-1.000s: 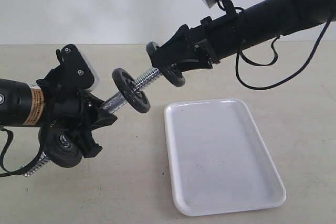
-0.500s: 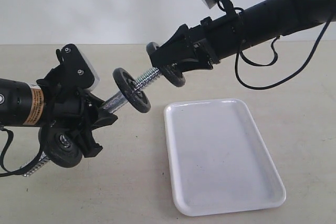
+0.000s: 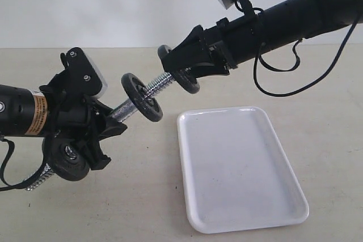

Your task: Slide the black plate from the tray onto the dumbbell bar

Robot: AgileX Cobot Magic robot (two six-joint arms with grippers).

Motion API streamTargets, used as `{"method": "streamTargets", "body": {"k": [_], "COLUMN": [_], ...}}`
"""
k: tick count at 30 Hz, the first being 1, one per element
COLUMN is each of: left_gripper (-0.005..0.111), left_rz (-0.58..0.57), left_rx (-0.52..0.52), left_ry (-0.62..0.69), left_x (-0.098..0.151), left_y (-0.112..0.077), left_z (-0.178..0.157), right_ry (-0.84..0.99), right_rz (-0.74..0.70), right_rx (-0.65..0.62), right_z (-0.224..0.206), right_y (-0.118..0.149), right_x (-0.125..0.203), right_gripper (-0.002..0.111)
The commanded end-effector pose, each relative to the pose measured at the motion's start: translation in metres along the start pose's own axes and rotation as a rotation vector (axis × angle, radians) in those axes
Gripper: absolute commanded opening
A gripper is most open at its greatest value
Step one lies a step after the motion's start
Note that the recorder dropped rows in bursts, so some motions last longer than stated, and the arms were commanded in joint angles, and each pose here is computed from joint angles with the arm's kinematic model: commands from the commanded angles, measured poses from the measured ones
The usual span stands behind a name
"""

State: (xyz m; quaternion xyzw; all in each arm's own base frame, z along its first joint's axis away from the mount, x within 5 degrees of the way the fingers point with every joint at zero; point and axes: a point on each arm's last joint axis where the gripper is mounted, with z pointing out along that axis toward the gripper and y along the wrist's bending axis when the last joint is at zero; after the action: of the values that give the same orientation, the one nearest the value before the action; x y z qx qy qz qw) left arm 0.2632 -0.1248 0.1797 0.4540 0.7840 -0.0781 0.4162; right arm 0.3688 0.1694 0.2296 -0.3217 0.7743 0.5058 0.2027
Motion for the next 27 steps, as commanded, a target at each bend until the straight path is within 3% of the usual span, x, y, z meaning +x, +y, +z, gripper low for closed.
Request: {"method": "streamTargets", "body": {"k": [1, 7, 12, 27], "left_gripper": [0.004, 0.004, 0.004, 0.004], "left_rz": [-0.074, -0.074, -0.074, -0.074], "left_rx": [-0.006, -0.006, -0.006, -0.006], "left_ry": [-0.190, -0.190, -0.190, -0.190], "left_x": [-0.0349, -0.0349, -0.0349, -0.0349], "left_y": [0.0081, 0.0081, 0.0081, 0.0081], "left_z": [-0.0145, -0.0145, -0.0145, -0.0145], "right_ry": [-0.061, -0.084, -0.094, -0.091], "right_rz": [0.004, 0.013, 0.014, 0.013], "right_rx": [-0.046, -0.056, -0.032, -0.035], "right_z": [-0.0041, -0.0043, -0.0043, -0.0043], "right_y": [0.0106, 0.0115, 0.0094, 0.0096], "right_x": [-0.0092, -0.0114, -0.0123, -0.0120], "right_gripper": [0.088, 0.088, 0.105, 0.105]}}
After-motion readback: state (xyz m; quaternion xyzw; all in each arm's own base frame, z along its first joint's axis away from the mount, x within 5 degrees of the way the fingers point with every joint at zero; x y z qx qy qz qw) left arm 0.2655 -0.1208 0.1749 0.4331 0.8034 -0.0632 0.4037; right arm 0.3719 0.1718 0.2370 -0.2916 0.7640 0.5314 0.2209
